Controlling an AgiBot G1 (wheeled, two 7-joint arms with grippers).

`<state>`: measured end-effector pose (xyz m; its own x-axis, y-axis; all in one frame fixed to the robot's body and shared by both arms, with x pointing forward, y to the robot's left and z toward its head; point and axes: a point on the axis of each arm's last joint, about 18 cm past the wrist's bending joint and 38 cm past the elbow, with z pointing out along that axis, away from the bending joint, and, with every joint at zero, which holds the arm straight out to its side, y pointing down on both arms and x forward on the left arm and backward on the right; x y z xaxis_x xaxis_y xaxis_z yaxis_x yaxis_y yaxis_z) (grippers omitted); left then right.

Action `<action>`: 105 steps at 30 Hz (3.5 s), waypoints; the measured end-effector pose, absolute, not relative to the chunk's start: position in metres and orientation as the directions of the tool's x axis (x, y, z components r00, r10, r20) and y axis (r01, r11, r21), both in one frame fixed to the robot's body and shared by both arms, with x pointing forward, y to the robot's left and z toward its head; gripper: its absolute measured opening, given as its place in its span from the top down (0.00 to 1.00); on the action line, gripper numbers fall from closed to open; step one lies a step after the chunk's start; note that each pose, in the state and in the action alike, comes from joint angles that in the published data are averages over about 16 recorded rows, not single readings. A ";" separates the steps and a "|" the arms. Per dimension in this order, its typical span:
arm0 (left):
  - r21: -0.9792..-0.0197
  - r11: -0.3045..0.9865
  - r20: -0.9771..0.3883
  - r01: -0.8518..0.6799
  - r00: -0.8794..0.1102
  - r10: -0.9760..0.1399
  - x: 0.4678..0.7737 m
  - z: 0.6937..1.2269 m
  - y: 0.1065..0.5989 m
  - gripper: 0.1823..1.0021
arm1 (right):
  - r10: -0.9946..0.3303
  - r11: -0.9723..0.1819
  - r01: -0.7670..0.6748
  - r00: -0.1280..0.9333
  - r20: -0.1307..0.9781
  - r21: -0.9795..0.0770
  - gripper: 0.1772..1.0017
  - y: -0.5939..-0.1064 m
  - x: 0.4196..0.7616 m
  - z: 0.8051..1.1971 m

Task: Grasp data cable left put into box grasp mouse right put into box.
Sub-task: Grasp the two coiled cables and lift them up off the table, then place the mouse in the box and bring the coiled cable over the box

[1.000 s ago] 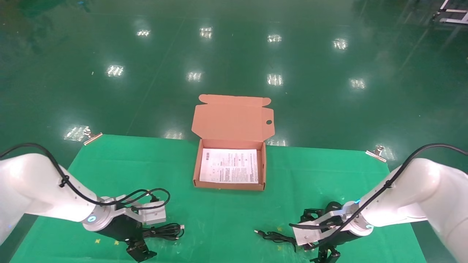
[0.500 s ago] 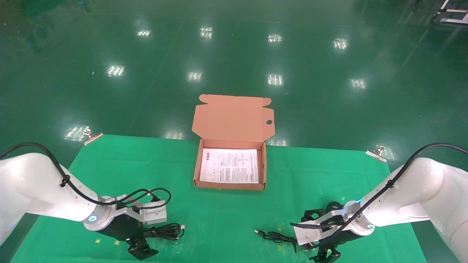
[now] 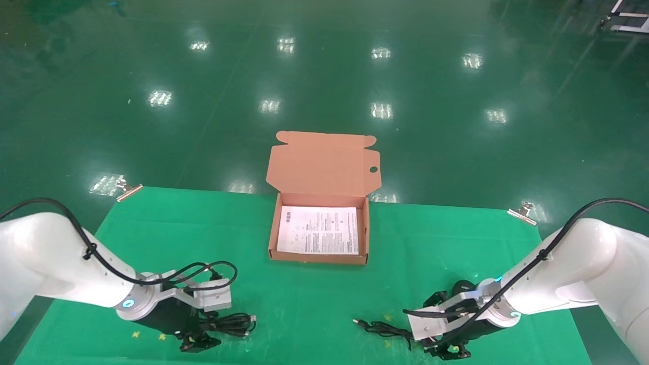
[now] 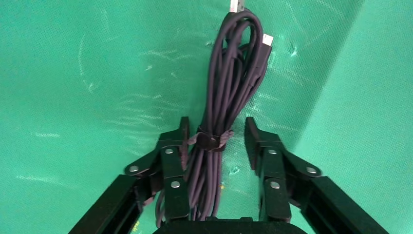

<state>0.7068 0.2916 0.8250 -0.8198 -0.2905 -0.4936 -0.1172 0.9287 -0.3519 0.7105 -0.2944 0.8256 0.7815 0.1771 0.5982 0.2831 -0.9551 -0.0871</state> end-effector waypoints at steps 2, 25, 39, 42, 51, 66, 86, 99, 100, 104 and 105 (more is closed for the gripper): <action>-0.352 0.929 -0.494 -0.117 -0.820 -0.290 0.707 0.825 0.292 0.48 | 0.177 -0.955 0.283 0.782 0.598 -0.087 0.48 -0.294 0.710 0.826; -0.369 0.928 -0.561 -0.050 -0.784 -0.265 0.707 0.860 0.297 0.88 | 0.133 -0.957 0.273 0.714 0.688 -0.099 0.93 -0.312 0.715 0.875; -0.246 0.960 -0.827 0.131 -0.545 -0.138 0.697 0.969 0.276 0.89 | 0.212 -0.916 0.399 0.380 0.900 0.048 0.95 -0.283 0.709 1.038; -0.223 0.963 -0.863 0.149 -0.489 -0.124 0.695 0.987 0.264 0.89 | 0.241 -0.893 0.442 0.297 0.924 0.091 0.95 -0.259 0.704 1.071; -0.180 0.969 -0.930 0.170 -0.352 -0.111 0.694 1.037 0.236 0.90 | 0.295 -0.824 0.531 0.100 0.950 0.200 0.95 -0.191 0.690 1.147; -0.168 0.977 -0.954 0.134 -0.273 -0.127 0.694 1.058 0.242 0.90 | 0.313 -0.788 0.563 0.017 0.950 0.249 0.95 -0.151 0.691 1.169; -0.205 0.978 -0.934 -0.037 -0.291 -0.207 0.683 1.029 0.289 0.90 | 0.287 -0.794 0.592 0.170 0.943 0.136 0.95 -0.137 0.726 1.076; -0.208 0.977 -0.934 -0.046 -0.289 -0.212 0.681 1.027 0.289 0.90 | 0.272 -0.784 0.616 0.221 0.937 0.082 0.95 -0.120 0.734 1.028; -0.208 0.977 -0.934 -0.046 -0.288 -0.212 0.681 1.027 0.289 0.90 | 0.269 -0.784 0.616 0.221 0.938 0.080 0.95 -0.119 0.735 1.025; -0.208 0.977 -0.934 -0.046 -0.288 -0.212 0.681 1.027 0.289 0.90 | 0.245 -0.786 0.615 0.218 0.945 0.062 0.95 -0.113 0.738 1.013; -0.208 0.977 -0.934 -0.046 -0.288 -0.212 0.681 1.027 0.289 0.90 | 0.234 -0.788 0.614 0.219 0.947 0.053 0.95 -0.112 0.739 1.010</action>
